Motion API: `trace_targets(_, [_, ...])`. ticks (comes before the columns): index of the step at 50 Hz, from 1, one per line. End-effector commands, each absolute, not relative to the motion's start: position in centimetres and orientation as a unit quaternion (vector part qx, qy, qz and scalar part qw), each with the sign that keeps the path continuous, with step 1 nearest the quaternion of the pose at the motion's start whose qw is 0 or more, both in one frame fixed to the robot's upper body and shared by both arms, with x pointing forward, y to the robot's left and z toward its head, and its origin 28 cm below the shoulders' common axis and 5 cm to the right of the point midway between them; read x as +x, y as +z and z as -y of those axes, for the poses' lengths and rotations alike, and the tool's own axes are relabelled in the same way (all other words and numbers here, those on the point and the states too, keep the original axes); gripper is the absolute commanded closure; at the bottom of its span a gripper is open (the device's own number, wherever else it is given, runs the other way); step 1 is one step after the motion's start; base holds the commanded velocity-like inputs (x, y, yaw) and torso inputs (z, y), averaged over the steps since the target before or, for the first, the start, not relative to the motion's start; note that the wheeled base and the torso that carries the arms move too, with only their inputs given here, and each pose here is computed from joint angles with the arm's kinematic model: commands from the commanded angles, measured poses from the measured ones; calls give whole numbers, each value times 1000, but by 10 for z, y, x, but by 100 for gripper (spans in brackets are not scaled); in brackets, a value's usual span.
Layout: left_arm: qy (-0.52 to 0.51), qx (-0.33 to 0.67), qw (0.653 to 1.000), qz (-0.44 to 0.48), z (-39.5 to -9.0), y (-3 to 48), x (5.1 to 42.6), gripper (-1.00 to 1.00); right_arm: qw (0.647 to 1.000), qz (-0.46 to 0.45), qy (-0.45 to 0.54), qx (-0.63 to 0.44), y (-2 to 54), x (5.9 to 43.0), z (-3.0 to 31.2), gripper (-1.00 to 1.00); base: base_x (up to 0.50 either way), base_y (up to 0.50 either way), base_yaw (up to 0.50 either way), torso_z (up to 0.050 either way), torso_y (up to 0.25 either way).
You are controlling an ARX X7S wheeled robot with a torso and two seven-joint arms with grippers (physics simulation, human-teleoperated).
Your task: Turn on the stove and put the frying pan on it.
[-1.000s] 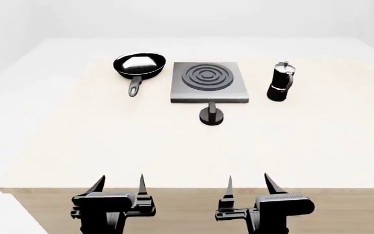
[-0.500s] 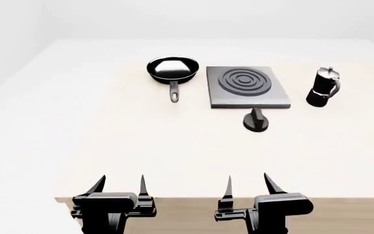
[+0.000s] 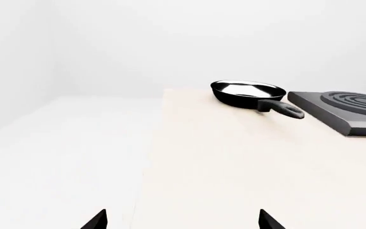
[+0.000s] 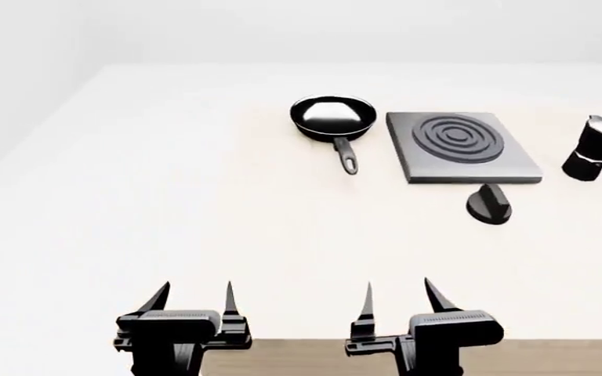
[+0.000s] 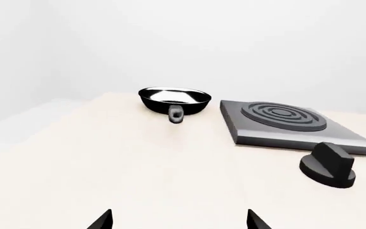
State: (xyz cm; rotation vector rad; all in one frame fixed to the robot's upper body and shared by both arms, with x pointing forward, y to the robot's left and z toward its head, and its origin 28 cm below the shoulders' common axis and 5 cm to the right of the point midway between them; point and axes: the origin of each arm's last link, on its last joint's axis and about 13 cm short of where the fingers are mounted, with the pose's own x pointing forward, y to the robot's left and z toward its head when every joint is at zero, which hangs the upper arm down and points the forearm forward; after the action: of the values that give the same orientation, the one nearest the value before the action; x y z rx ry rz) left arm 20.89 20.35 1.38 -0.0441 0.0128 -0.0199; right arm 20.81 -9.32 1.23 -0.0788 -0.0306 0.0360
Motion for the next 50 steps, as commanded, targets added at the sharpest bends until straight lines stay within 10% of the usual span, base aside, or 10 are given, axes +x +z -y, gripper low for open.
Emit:
trace_targets(1, [-12,-21,1000,-3,-203,15,209,-100,999,23,23,-43,13,207,93,-100,473,379,0,0,0])
trace_targets(50, [-20,-9,1000,-1,-201,14,209,-100,999,23,21,-33,14,208,94,-100,490,46,0,0,0])
